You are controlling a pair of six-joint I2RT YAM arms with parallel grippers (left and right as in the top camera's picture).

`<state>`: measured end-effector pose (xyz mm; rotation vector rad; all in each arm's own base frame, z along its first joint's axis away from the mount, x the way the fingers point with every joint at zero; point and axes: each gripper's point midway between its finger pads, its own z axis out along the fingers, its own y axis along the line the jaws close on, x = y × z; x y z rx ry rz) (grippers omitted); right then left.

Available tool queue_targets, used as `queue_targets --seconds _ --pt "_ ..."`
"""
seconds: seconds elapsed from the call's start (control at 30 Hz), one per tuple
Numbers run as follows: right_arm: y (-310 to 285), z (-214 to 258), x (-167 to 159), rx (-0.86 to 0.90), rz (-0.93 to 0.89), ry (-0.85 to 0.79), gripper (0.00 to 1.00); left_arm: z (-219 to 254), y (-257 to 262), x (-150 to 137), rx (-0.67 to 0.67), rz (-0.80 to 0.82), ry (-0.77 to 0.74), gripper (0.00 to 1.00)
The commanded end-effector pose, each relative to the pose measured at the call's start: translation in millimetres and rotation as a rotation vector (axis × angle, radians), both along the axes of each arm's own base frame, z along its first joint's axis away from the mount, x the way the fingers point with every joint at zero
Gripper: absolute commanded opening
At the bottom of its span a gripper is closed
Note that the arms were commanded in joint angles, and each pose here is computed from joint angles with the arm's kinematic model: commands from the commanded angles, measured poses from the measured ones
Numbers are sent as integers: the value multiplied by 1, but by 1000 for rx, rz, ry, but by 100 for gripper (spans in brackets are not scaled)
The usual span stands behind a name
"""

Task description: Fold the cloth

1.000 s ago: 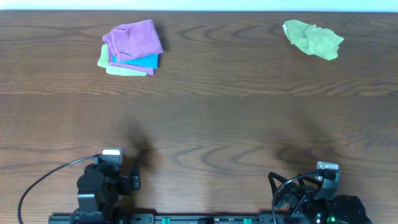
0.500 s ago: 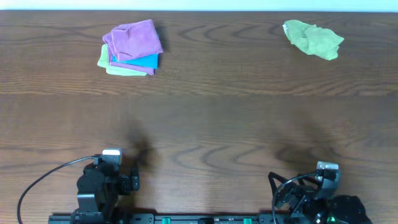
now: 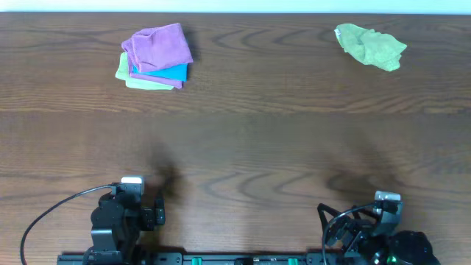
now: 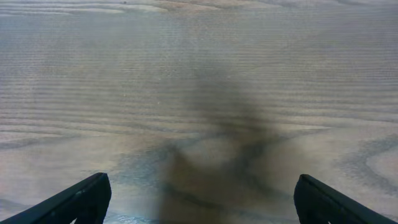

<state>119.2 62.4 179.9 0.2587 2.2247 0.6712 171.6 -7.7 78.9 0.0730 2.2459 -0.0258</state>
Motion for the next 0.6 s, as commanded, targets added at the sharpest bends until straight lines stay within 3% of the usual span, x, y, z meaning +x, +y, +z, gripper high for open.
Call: queue_targets --seconds 0.0,0.1,0.17,0.37,0.57 --pt "0 1 1 39 -28 10 99 -14 4 -10 59 -16 60 95" --pt "0 9 6 142 -106 22 99 -14 4 -10 59 -16 60 95" --pt "-14 10 14 112 -188 -10 99 -14 4 -10 59 -16 60 95" --pt "-31 12 39 -132 -181 -172 99 -14 4 -10 59 -16 60 95" --pt "-45 -15 58 -345 -156 -205 99 -14 4 -10 59 -16 60 95"
